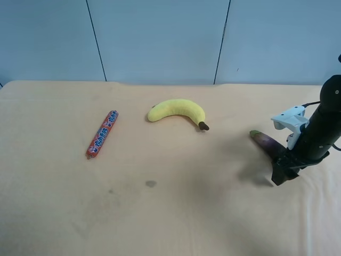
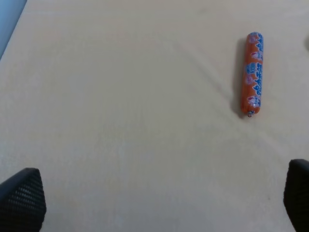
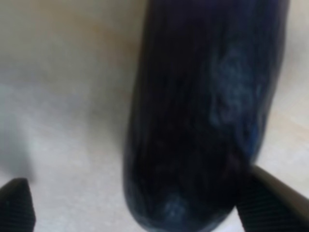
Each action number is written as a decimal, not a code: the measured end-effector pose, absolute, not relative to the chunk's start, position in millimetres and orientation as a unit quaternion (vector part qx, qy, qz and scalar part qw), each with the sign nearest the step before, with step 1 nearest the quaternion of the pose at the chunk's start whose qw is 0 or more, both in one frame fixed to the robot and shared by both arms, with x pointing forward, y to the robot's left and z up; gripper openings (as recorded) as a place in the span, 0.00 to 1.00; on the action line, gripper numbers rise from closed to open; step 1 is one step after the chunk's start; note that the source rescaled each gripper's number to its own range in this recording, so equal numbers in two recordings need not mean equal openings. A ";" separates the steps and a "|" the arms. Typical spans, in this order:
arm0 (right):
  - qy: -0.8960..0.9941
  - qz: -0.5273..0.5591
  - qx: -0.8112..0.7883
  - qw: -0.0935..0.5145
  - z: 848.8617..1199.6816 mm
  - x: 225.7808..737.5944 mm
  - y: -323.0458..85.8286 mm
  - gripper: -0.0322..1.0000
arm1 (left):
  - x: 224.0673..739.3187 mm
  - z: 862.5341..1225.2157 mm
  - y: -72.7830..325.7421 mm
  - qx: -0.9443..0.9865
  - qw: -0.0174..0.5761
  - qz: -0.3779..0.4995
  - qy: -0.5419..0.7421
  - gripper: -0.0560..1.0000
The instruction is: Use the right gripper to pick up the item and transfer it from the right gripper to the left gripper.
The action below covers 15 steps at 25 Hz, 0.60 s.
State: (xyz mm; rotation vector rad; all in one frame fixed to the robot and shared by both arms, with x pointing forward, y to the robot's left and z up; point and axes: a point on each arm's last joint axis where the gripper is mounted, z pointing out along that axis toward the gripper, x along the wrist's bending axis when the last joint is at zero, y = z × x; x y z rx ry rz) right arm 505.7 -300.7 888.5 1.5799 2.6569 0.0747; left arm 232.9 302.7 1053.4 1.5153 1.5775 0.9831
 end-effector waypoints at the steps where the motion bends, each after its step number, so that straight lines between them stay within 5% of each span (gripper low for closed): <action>1: 0.857 0.023 0.513 0.026 888.5 505.7 -302.6 0.64 | 232.9 1053.4 302.7 0.589 0.363 0.382 0.613 1.00; 15: 0.845 0.040 0.529 0.065 889.3 513.1 -311.3 0.64 | 232.9 1053.4 302.7 0.589 0.363 0.382 0.613 1.00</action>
